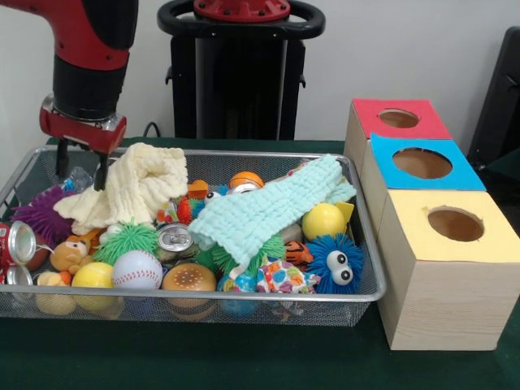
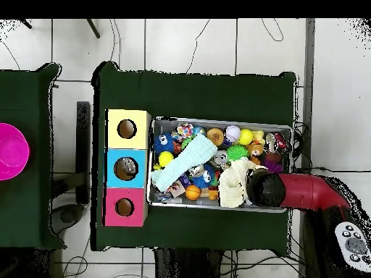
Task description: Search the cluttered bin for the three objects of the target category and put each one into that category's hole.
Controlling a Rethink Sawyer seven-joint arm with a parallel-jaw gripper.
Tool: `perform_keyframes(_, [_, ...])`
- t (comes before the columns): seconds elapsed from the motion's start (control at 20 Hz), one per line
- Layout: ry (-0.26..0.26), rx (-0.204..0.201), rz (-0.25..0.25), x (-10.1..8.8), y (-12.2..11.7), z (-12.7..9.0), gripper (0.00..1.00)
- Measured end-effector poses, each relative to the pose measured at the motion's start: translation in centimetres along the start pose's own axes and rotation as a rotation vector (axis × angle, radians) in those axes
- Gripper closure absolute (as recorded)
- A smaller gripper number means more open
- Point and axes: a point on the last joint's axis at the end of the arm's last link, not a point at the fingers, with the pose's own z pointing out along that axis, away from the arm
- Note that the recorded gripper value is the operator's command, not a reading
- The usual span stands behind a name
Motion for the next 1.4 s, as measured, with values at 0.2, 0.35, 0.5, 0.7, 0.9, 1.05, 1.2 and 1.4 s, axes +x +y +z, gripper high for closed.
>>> perform_keyframes(0.2, [-0.013, 0.013, 0.008, -0.6, -0.8, -1.0, 0.00])
perform_keyframes(0.35, [-0.016, 0.020, 0.010, -0.7, -1.2, -1.2, 0.00])
perform_keyframes(0.5, [-0.013, 0.033, 0.004, -0.5, -1.8, -0.9, 0.00])
perform_keyframes(0.7, [0.001, 0.050, -0.010, 0.4, -2.5, -0.1, 0.00])
perform_keyframes(0.9, [0.018, 0.064, -0.013, 1.3, -3.6, 0.7, 0.00])
perform_keyframes(1.05, [0.034, 0.074, -0.007, 2.2, -4.7, 1.3, 0.00])
perform_keyframes(1.2, [0.044, 0.082, 0.005, 2.8, -5.7, 1.6, 0.00])
perform_keyframes(1.4, [0.049, 0.083, 0.020, 3.1, -6.6, 1.8, 0.00])
